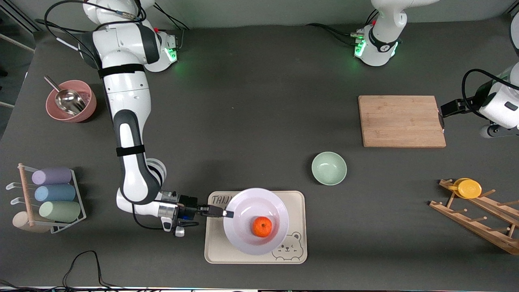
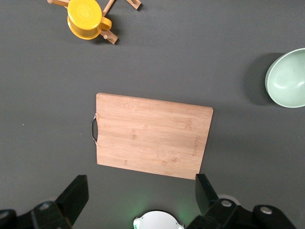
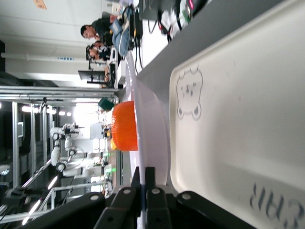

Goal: Place orange and plate with both arms
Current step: 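Carry the plate with the right gripper onto the bear placemat, then lower the plate onto the placemat and open the right gripper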

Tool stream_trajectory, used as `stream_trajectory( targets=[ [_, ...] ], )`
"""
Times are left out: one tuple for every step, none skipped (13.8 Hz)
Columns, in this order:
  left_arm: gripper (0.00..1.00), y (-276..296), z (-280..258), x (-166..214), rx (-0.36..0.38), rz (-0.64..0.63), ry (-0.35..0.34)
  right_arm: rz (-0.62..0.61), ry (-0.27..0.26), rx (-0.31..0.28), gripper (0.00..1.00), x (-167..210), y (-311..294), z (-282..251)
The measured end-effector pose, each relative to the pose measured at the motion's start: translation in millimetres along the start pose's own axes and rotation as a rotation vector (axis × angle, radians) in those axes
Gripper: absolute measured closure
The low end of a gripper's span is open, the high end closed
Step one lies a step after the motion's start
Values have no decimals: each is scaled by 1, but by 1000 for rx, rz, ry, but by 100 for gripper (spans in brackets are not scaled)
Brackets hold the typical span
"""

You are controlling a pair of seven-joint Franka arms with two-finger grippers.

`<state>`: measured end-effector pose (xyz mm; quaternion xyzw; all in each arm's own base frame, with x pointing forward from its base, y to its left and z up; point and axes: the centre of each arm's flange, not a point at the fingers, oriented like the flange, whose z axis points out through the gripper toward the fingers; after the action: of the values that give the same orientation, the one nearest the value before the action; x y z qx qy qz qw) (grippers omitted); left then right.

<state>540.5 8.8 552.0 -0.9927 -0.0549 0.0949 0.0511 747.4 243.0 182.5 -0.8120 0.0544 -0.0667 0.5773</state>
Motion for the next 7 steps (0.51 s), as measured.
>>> stream_trajectory(
  targets=[
    [0,0,0,0,0,0,-2,-4,10,-5,96,4,0,3],
    [0,0,1,0,1,0,-6,-6,16,-11,96,5,4,4],
    [0,0,1,-1,1,0,-10,-1,17,-16,96,6,12,4],
    [0,0,1,-1,2,0,-15,8,19,-22,96,6,21,2],
    [0,0,2,-2,2,0,-17,18,20,-28,96,6,30,1],
    [0,0,2,-2,2,0,-17,27,21,-33,96,5,38,-1],
    [0,0,2,-2,2,0,-17,35,21,-38,96,4,45,-1]
  ],
)
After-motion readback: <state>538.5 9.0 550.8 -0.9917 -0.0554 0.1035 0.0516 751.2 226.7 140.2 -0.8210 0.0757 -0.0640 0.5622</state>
